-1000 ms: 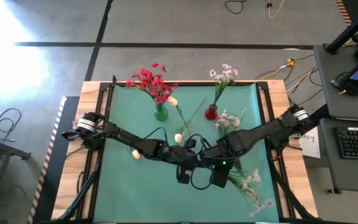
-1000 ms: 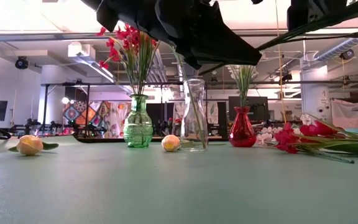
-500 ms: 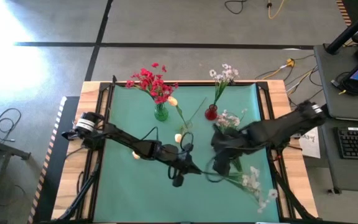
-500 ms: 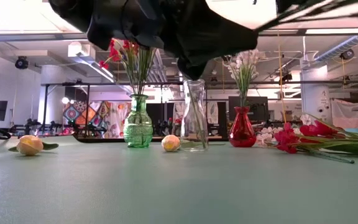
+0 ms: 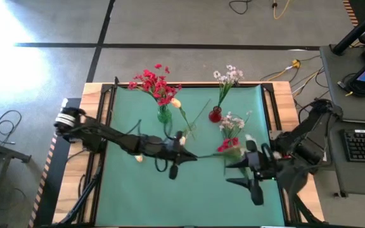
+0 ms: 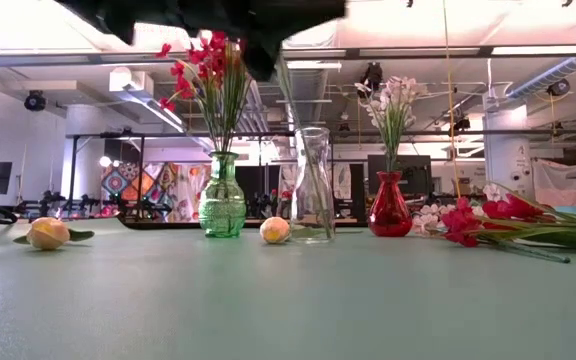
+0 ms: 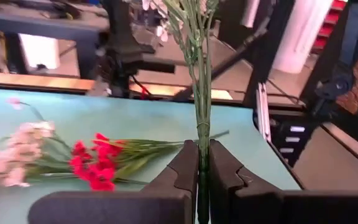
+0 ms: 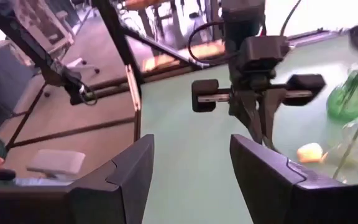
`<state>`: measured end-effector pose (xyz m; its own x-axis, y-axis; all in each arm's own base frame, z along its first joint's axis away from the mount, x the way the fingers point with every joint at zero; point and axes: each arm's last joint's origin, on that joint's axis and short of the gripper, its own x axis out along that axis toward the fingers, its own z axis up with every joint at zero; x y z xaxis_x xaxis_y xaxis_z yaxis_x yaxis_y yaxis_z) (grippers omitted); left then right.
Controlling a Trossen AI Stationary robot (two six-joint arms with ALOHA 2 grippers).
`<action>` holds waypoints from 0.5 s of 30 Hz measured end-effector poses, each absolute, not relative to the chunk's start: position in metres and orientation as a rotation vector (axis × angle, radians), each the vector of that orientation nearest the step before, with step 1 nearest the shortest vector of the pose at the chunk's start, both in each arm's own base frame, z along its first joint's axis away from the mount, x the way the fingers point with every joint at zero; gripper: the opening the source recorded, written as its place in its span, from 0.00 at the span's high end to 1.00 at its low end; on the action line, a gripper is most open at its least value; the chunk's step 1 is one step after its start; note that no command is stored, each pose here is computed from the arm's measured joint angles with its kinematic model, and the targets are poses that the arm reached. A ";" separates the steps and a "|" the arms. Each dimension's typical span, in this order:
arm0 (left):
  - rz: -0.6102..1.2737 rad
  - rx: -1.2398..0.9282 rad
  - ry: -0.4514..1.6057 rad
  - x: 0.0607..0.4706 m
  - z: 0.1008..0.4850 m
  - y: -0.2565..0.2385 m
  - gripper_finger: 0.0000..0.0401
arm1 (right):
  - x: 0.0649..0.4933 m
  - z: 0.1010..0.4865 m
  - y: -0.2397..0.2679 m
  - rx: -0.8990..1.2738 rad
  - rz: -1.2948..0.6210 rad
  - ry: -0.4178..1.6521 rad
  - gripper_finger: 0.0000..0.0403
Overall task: Sort flowers into vase by color
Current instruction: Put the right white flower into the red vase
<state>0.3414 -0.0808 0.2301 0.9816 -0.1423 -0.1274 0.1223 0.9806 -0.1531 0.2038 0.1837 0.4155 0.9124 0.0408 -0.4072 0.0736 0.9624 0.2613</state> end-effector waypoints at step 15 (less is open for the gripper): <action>0.004 -0.149 -0.144 0.269 0.290 -0.059 1.00 | 0.214 0.391 0.221 -0.034 0.060 0.443 0.50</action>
